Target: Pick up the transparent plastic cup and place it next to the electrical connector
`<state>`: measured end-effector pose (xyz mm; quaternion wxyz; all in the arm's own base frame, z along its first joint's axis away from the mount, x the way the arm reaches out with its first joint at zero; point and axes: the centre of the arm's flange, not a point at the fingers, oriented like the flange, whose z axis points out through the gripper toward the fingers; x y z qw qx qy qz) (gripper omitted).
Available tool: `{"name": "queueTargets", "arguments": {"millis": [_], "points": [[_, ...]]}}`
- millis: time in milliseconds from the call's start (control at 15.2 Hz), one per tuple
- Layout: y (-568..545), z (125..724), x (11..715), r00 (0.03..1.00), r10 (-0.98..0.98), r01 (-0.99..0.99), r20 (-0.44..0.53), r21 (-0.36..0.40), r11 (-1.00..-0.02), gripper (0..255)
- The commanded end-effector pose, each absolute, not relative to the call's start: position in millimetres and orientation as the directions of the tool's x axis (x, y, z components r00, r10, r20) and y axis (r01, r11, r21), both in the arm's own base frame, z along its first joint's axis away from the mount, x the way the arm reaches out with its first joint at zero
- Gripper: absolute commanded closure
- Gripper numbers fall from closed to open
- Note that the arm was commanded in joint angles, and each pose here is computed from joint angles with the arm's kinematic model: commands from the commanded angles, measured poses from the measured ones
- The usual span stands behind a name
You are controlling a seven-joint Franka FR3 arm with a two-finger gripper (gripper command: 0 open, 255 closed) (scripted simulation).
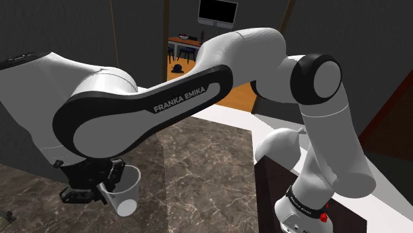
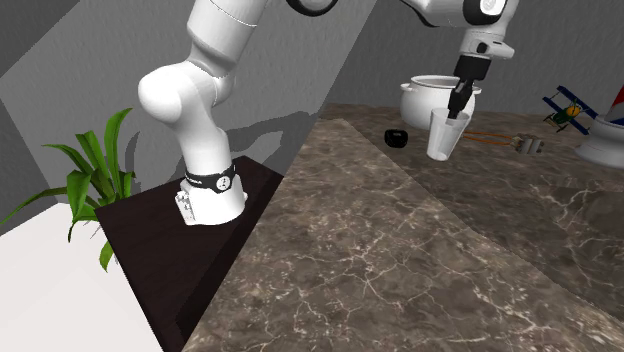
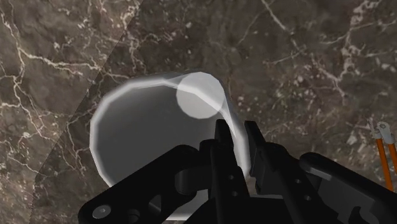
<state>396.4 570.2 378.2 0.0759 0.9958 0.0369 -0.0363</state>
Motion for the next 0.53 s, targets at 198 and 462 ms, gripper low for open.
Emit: {"name": "queueTargets", "arguments": {"millis": [198,462], "points": [[570.1,377.1,396.3,0.995,0.068,0.079,-0.078,0.148,-0.986,255],[570.1,377.1,396.3,0.995,0.068,0.079,-0.078,0.148,-0.986,0]]}}
